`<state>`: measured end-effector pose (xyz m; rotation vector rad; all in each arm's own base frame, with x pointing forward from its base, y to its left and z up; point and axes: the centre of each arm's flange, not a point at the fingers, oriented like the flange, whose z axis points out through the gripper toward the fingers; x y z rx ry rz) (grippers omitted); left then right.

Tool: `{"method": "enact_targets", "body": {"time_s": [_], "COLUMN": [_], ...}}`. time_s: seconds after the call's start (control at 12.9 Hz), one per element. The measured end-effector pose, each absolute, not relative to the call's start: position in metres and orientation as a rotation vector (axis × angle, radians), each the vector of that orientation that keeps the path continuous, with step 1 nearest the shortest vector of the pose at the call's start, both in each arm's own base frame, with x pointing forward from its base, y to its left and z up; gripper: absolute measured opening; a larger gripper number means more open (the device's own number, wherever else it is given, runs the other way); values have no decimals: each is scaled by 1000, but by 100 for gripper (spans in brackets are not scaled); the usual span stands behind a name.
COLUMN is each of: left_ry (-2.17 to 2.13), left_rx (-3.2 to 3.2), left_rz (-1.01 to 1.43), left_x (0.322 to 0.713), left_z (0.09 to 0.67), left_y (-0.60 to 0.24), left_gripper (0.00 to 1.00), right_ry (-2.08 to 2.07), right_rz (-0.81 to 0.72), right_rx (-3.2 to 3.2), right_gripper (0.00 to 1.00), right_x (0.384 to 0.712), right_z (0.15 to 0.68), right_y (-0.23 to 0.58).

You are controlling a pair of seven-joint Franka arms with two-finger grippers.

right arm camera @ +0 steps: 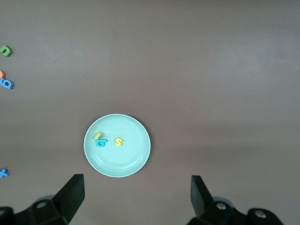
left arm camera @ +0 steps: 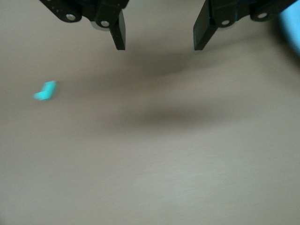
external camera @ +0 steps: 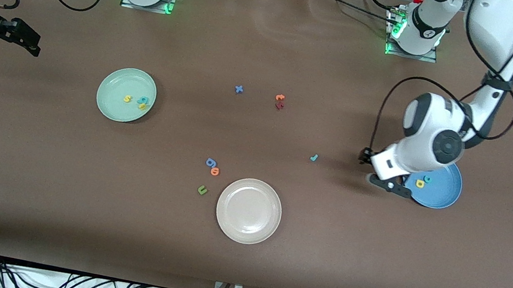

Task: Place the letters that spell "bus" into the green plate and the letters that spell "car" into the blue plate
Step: 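Move the left gripper from the blue plate to the teal r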

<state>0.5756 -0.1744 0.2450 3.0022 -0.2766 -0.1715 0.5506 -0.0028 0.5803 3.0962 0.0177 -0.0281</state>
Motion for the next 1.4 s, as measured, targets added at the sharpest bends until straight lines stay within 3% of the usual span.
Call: {"method": "enact_targets", "body": {"time_s": [0.31,0.54,0.86,1.4], "left_ry": [-364,-497,-540,-586], "left_rx": [3016,3036,3027,3005], "left_rz": [-104,-17,-3,-19], "left_x": [574,573,564,553], "left_z": [251,223,189,185], "left_y": [-245,-274,-292,-311], "left_gripper": [67,67,64,64], "right_ry": [18,18,17,15], "right_rz": [-30,-32,-34,-34], "right_rx": [3096,3096,3096,3097], "right_gripper": [100,100,100,100], "right_x": [551,551,552,552], "right_z": [579,579,578,578], "right_y": [-3,-3,-3,-3]}}
